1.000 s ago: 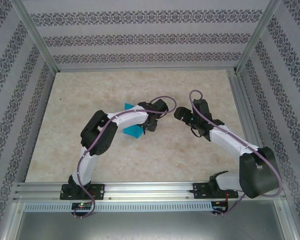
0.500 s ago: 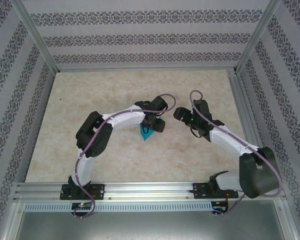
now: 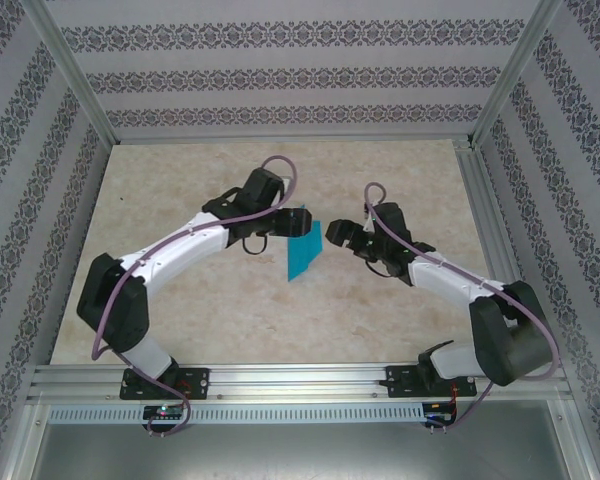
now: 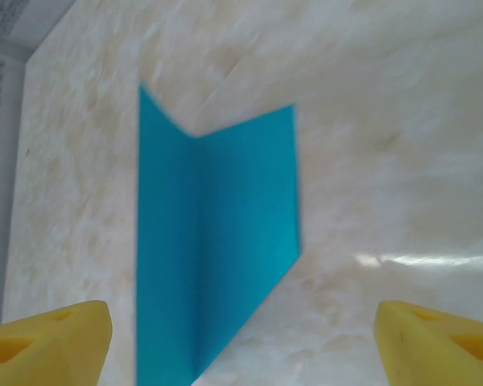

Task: Fold a paper plane with a square sheet of paper (pick it up from the middle)
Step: Turn over the paper at the center of the table, then third fold the triangle at the center of the table.

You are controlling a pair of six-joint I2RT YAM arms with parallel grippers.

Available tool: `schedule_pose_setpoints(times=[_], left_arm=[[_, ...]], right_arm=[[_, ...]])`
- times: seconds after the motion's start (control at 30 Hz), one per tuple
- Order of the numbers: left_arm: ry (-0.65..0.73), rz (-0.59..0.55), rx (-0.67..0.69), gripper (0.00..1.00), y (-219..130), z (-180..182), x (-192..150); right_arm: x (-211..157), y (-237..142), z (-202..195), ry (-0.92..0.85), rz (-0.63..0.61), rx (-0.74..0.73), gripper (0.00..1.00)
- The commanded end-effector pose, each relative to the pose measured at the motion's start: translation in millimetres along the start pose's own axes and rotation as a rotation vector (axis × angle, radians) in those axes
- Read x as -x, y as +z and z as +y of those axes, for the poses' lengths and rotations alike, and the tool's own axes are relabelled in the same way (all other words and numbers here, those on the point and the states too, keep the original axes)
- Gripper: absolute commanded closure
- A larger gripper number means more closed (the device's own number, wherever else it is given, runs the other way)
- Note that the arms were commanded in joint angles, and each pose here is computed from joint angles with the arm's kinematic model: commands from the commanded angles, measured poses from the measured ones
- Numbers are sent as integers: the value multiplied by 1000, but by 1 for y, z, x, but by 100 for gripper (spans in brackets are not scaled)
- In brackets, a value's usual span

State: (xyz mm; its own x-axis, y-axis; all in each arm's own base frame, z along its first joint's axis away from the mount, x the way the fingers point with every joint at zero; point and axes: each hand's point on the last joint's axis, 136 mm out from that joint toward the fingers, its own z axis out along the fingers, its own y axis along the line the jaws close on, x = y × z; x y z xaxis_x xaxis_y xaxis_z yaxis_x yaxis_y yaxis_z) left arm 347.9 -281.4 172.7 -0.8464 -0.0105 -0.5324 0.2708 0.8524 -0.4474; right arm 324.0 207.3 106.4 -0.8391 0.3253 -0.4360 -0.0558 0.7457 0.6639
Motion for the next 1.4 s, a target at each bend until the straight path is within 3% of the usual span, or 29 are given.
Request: schedule_pose_setpoints(times=[0.0,0.2,0.53,0.73,0.87,1.13,1.37], left_arm=[[-94,-89,-48,23,-8,11,17],[-198,-85,-51,22,5,43,7],[-243,-49,-76,26,29,55,-5],[-229,-22,-104,33,39,55,-12],[-221,-4,-139,39,46,52,-17],[-247,21,-171,52,56,58,-26],[-263,59,-190,60,69,62,-36]], right_arm=[[-24,12,27,-10,82,118,13],[-61,27,32,1,198,120,18],[-78,40,29,41,235,94,71],[-71,47,21,19,226,41,93],[-66,52,19,-16,241,40,100],[-67,64,40,-84,349,187,100],[-75,66,42,-69,403,230,100]])
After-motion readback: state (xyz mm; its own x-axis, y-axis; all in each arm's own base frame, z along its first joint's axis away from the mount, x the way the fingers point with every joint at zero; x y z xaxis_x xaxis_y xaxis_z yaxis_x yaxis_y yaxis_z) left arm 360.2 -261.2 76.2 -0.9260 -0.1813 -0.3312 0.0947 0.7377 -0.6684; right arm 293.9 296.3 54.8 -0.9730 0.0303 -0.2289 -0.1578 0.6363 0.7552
